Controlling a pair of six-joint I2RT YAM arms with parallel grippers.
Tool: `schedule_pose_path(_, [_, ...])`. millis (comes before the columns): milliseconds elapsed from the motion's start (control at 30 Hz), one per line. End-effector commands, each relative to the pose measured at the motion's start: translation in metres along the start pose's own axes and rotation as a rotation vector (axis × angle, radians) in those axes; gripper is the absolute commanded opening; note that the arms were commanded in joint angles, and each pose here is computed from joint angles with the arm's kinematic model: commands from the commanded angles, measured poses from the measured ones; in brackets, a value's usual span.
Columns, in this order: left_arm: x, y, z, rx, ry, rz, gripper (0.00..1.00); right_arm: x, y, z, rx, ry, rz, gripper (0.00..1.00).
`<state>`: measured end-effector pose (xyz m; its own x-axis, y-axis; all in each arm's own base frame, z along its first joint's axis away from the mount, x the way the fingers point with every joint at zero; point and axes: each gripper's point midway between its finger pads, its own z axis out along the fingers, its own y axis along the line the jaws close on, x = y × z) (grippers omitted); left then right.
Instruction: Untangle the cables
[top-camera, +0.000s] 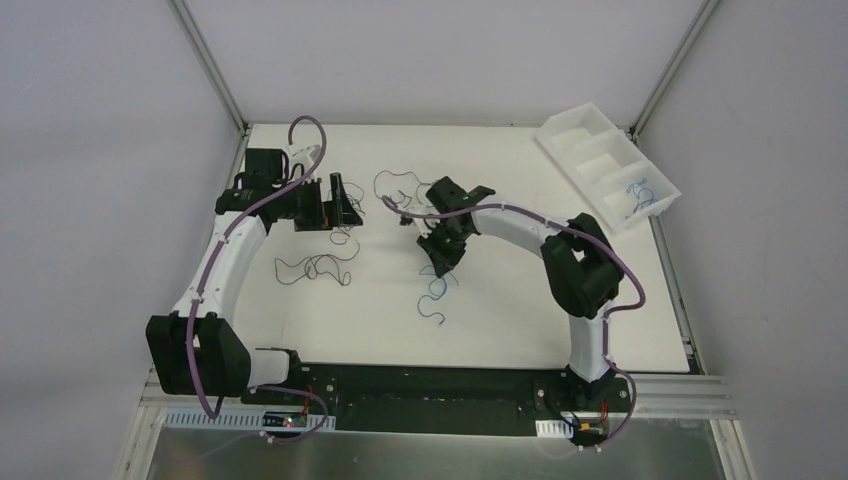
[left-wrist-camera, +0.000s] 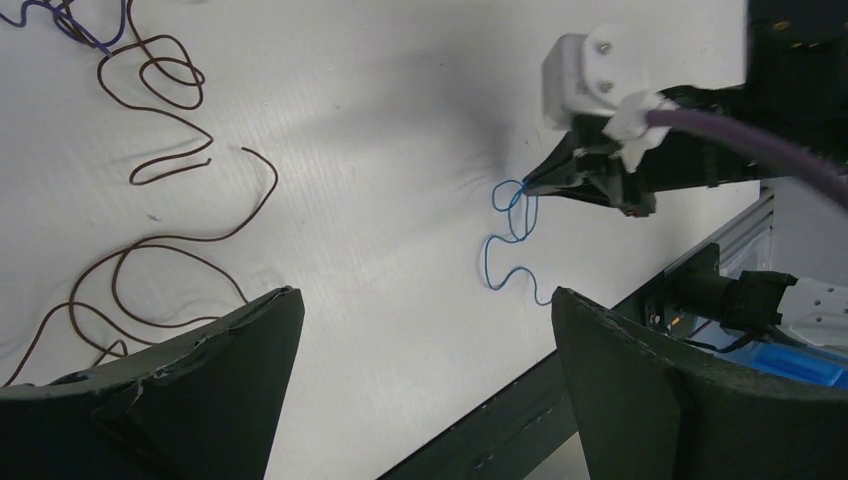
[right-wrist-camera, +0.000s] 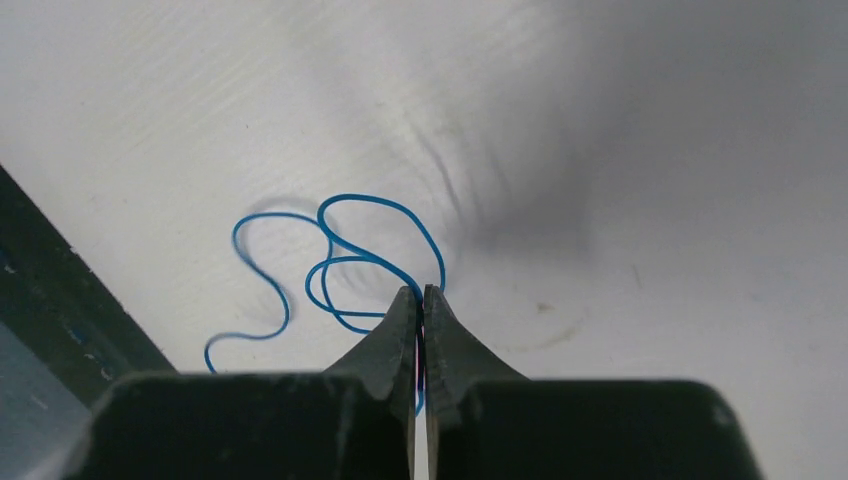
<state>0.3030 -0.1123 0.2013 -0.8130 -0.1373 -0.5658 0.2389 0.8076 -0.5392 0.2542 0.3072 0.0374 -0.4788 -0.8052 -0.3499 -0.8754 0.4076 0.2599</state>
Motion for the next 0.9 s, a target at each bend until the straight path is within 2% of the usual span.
schedule_pose_path(0, [-0.015, -0.013, 0.000, 0.085, -0.006, 0.036, 0.99, -0.011, -0.004, -0.079, -0.013, -0.126, 0.068, 0.00])
schedule_pose_path(133, [-0.015, -0.023, 0.005, 0.108, 0.000, 0.102, 0.99, 0.001, -0.029, -0.133, 0.018, -0.200, 0.188, 0.00])
schedule_pose_path(367, [-0.011, -0.045, 0.017, 0.121, 0.026, 0.239, 0.99, 0.042, -0.105, -0.237, 0.155, -0.313, 0.443, 0.00])
schedule_pose_path(533, [-0.023, -0.049, 0.023, 0.097, 0.010, 0.262, 0.99, 0.084, -0.194, -0.327, 0.399, -0.424, 0.596, 0.00])
schedule_pose_path(633, [-0.030, -0.047, 0.026, 0.080, 0.005, 0.246, 0.99, 0.119, -0.252, -0.373, 0.585, -0.445, 0.675, 0.00])
schedule_pose_path(733, [-0.034, -0.048, 0.029, 0.078, 0.005, 0.239, 0.99, 0.152, -0.299, -0.404, 0.737, -0.441, 0.722, 0.00])
schedule_pose_path(867, [-0.036, -0.045, 0.033, 0.064, 0.010, 0.233, 0.99, 0.187, -0.340, -0.413, 0.850, -0.405, 0.740, 0.00])
